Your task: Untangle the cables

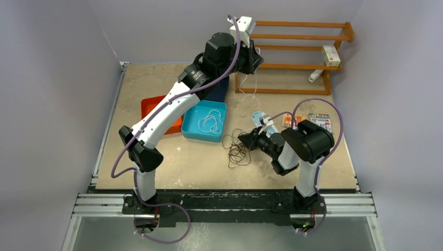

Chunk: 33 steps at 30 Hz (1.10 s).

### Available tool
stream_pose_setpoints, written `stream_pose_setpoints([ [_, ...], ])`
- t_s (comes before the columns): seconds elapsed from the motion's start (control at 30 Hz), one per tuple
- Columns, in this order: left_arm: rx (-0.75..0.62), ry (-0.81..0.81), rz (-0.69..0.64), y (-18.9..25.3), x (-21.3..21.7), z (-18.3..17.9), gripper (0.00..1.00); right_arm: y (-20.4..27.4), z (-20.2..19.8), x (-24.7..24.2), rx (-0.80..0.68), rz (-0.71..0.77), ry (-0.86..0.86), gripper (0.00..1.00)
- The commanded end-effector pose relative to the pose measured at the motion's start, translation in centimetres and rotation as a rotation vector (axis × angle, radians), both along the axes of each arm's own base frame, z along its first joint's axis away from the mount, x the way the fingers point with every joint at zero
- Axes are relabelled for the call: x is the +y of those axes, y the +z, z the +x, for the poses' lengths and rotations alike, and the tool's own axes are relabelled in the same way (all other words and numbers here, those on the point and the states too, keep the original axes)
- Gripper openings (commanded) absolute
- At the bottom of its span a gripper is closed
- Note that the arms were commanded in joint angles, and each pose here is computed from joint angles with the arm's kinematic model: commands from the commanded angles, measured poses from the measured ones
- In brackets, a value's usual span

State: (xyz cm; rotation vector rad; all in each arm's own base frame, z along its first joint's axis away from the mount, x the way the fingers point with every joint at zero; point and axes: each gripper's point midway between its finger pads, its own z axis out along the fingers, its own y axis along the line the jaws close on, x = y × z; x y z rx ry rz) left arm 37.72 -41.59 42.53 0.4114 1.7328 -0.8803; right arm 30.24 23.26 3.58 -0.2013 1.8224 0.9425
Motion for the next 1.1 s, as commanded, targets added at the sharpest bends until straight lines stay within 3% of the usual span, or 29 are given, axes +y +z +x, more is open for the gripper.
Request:
stream_pose_setpoints([
  [0.0,-0.094,0.004,-0.058,4.7,0.7,0.1,0.00,1.6,0.1,0.5,-0.067,0.040,0.011,0.16],
  [0.4,-0.261,0.104,-0.116,10.3,3.1,2.0,0.00,0.4,-0.6,0.2,-0.015,0.037,0.008,0.13],
  [0.73,-0.344,0.143,-0.094,11.2,3.5,3.0,0.00,1.9,-1.5,-0.8,-0.020,0.048,-0.027,0.17],
  [1.07,-0.408,0.158,-0.110,13.4,4.6,2.4,0.00,5.8,-0.8,-2.6,-0.085,-0.018,-0.108,0.44],
])
